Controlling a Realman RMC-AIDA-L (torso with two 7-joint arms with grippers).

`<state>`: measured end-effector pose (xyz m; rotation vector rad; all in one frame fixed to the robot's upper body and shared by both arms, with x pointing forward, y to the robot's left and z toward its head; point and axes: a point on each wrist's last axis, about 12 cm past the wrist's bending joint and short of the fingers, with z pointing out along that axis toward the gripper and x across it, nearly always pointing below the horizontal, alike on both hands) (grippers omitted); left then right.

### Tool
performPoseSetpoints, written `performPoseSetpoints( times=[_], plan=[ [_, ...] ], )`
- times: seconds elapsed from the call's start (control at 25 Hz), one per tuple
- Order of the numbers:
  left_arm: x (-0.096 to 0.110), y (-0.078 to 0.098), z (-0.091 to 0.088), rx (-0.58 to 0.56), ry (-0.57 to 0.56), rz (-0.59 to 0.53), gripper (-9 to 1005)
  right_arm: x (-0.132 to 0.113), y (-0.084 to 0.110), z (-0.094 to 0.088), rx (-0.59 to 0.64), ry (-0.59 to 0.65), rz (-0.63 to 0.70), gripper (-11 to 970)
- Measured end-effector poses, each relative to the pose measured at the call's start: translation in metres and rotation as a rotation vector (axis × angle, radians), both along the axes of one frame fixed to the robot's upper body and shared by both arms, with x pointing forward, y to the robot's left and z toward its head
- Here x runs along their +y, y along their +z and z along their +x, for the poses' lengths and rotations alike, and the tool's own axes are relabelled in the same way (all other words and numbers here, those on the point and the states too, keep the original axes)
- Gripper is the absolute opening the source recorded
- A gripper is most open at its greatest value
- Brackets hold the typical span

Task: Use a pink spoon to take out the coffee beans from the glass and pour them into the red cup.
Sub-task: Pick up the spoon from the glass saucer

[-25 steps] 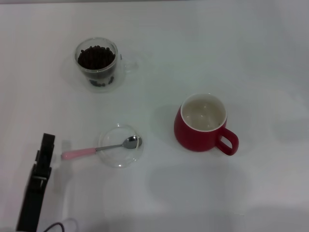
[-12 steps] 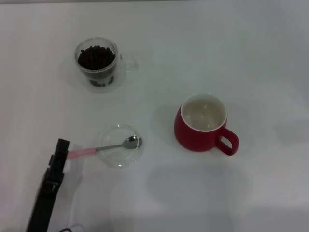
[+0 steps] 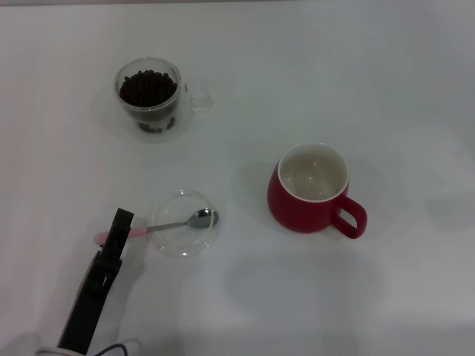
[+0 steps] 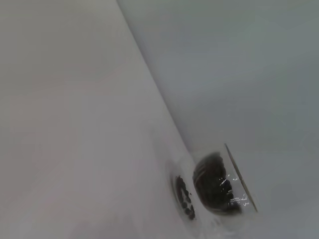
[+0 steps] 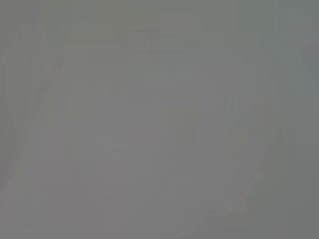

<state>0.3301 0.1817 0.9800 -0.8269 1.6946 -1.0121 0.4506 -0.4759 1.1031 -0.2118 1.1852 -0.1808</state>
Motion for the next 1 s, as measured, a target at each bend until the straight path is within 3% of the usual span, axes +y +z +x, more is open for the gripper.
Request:
performPoseSetpoints(
  times=[0.72, 1.0],
  plan=[
    [-0.0027, 0.0016, 0.0043, -0.028, -0.039, 0.007, 671, -0.0005, -0.0014, -0.0055, -0.009, -0.013, 0.008, 873],
    [-0.0036, -0.0003, 0.0052, -0.011, -0.050, 0.000, 521, -0.0015, -0.0014, -0.0088, -0.017, -0.022, 0.010, 873]
  ],
)
